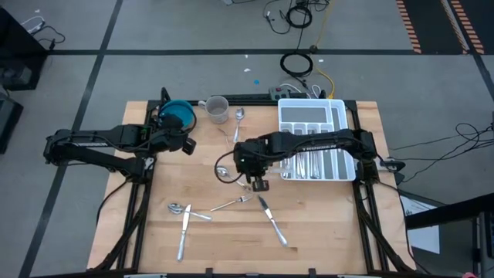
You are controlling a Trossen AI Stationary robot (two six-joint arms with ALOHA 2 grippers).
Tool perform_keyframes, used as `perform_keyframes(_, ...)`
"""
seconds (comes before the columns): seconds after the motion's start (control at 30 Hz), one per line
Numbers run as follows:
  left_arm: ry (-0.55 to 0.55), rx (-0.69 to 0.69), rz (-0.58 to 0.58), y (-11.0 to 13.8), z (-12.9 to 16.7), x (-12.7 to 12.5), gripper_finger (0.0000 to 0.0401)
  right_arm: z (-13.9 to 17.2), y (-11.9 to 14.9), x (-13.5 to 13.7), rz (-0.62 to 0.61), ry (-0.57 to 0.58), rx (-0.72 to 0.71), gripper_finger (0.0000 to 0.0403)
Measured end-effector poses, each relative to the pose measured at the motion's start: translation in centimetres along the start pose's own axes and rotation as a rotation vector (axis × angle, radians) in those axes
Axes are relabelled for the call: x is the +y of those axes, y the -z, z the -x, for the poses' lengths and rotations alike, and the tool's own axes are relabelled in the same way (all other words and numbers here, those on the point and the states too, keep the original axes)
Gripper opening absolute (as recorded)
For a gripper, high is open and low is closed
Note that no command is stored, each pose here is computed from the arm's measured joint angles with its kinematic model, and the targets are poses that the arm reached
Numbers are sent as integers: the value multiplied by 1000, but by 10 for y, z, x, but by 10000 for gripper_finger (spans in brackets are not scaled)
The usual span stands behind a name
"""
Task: Sort silverware
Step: Put the table knife in the silverware tray
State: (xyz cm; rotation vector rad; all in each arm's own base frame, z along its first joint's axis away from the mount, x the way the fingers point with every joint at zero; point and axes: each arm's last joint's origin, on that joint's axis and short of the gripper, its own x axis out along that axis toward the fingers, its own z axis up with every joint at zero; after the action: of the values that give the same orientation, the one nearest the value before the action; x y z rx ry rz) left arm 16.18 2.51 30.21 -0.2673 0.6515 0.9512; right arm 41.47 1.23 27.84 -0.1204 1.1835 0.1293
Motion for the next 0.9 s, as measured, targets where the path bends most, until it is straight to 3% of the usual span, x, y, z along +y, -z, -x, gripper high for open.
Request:
perform_keyframes(0.2, 0, 0, 2, 0, 0, 0, 136, 18, 11, 2, 313, 0, 165, 0)
perform_keyframes(0.47, 0, 0, 8, 0, 0, 0, 136, 23, 33, -1, 600, 60, 459, 0)
perform_keyframes(0.6, 0, 0, 9, 0, 0, 0, 136, 26, 39, -2, 679, 87, 552, 0)
perform_keyframes(0.9, 0, -1, 13, 0, 0, 0, 136, 41, 51, 12, 747, 66, 556, 0)
